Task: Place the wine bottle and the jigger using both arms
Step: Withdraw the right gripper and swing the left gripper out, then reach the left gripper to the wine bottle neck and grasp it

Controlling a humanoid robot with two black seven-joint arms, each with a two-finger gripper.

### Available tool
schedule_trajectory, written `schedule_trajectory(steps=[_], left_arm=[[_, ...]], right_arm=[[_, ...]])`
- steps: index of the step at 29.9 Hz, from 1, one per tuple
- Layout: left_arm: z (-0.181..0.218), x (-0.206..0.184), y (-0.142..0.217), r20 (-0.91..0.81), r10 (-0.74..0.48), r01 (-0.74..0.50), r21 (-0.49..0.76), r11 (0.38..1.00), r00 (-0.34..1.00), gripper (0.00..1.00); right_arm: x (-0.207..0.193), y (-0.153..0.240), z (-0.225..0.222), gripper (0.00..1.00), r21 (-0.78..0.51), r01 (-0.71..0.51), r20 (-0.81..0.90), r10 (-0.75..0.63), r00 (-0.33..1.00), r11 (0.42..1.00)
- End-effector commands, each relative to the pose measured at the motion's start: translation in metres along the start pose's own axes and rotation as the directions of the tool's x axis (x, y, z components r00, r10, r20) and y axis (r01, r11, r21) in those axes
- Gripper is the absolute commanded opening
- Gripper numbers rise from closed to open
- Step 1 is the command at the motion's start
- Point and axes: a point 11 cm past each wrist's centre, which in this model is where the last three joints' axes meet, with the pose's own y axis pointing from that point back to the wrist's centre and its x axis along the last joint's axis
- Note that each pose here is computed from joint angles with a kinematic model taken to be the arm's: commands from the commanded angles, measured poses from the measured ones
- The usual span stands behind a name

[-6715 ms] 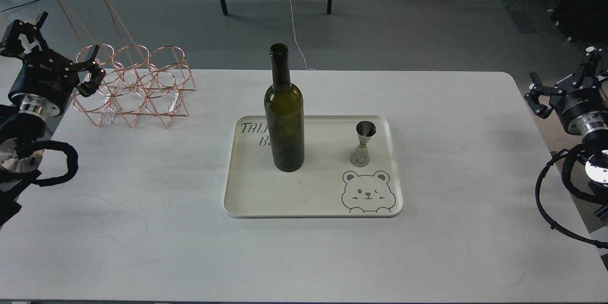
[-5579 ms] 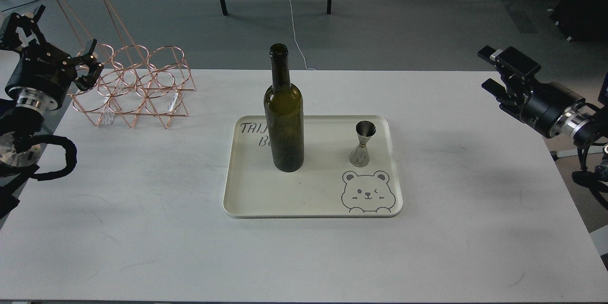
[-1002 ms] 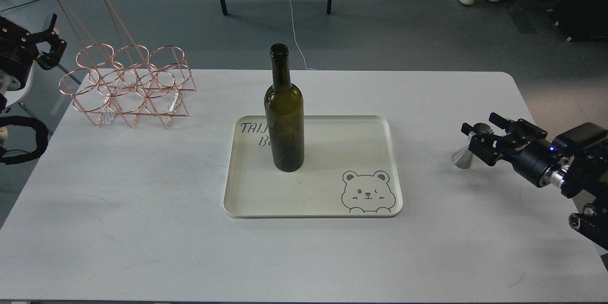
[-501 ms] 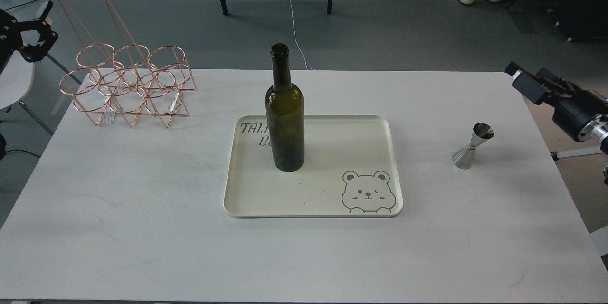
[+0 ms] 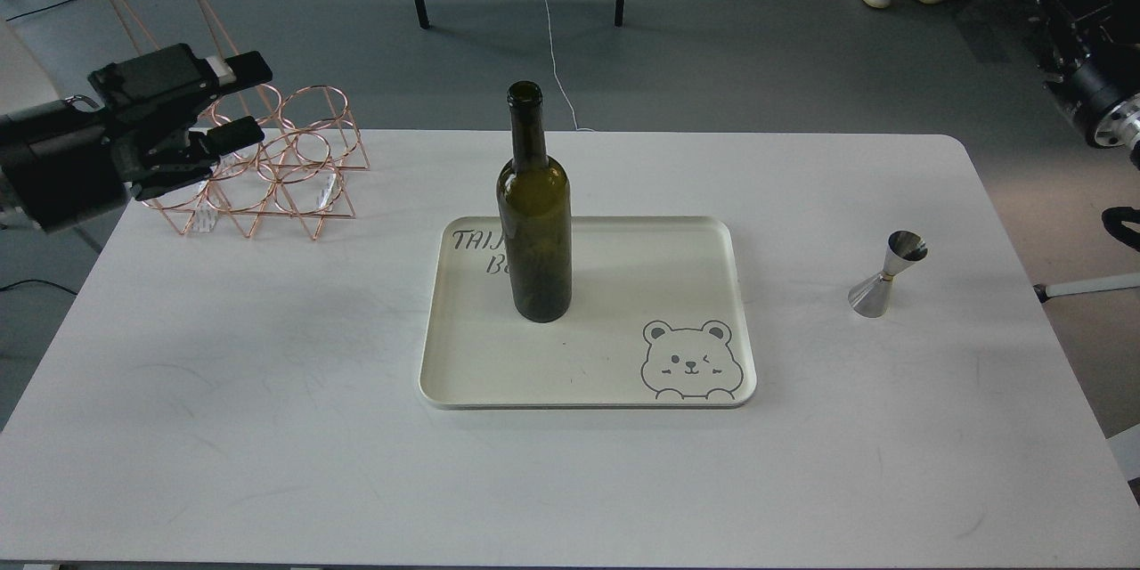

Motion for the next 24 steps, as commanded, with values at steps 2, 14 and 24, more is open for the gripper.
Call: schedule_trajectory(steps=[2, 14, 24], left_arm=[[0.006, -0.028, -0.018, 0.281, -0.080, 0.081, 0.008, 0.997, 0.956, 0.98], [0.006, -0.064, -0.073, 0.719, -0.178, 0.182, 0.073, 0.981, 0.672, 0.98], [0.026, -0.088, -0.116, 0.802, -0.133, 0.241, -0.014, 0.970, 0.582, 0.98]], right_arm=[[0.004, -0.003, -0.007, 0.97, 0.030, -0.010, 0.109, 0.007, 0.994, 0.999], [0.007, -0.002, -0.007, 0.97, 0.033, -0.016, 0.116, 0.012, 0.993, 0.999], [0.006, -0.003, -0.008, 0.97, 0.034, -0.016, 0.118, 0.012, 0.993, 0.999]])
